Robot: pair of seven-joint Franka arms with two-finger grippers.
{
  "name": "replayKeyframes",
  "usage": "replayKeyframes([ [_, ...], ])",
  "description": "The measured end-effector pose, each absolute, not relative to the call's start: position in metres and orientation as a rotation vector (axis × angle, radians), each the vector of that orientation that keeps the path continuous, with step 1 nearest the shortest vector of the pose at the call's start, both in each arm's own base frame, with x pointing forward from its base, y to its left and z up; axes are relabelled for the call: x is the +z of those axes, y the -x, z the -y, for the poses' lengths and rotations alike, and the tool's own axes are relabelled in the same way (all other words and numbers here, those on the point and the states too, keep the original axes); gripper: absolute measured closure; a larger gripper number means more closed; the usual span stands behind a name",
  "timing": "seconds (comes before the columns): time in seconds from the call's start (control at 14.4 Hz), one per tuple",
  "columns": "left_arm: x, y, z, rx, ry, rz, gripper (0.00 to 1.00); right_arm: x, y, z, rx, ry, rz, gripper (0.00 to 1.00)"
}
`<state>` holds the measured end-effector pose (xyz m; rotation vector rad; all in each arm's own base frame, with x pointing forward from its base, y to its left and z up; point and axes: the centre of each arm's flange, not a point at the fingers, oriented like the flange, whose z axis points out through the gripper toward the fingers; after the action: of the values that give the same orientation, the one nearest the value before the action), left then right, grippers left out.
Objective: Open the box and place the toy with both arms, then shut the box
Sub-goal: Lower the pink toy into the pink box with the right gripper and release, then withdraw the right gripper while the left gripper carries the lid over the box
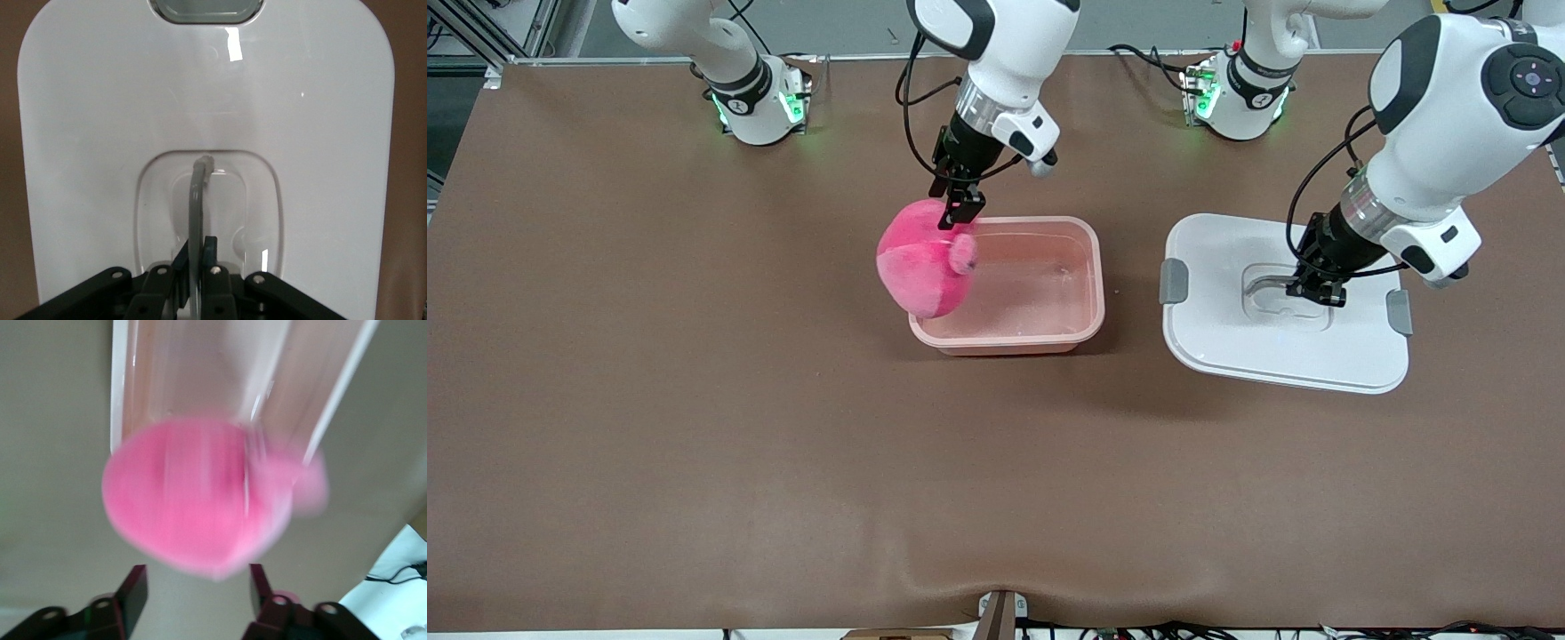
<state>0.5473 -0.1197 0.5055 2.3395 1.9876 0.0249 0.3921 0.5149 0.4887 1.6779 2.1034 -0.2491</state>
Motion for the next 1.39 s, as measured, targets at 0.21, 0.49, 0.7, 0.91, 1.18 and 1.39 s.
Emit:
replayKeyframes([
  [0.21, 0.505, -0.548, 0.114, 0.021, -2.351, -1.981, 0.93, 0.545, -0.397, -0.501, -0.243, -1.744, -2.049, 0.00],
  [0.49, 0.505, -0.547, 0.117, 0.020, -2.355, -1.977, 0.93, 0.578, -0.452, -0.437, -0.234, -1.931, -1.946, 0.00],
  [0.7, 0.504, -0.547, 0.117, 0.019, -2.357, -1.976, 0.93, 0.572, -0.524, -0.352, -0.279, -2.150, -1.830, 0.00],
  [0.91, 0.504, -0.547, 0.118, 0.019, -2.359, -1.974, 0.93, 0.568, -0.578, -0.272, -0.248, -2.327, -1.703, 0.00],
  [1.18, 0.504, -0.543, 0.133, 0.017, -2.383, -1.944, 0.93, 0.544, -0.616, -0.176, -0.274, -2.600, -1.571, 0.00],
  [1.39, 0.504, -0.537, 0.156, 0.013, -2.381, -1.946, 0.93, 0.535, -0.628, -0.120, -0.300, -2.698, -1.435, 0.00],
])
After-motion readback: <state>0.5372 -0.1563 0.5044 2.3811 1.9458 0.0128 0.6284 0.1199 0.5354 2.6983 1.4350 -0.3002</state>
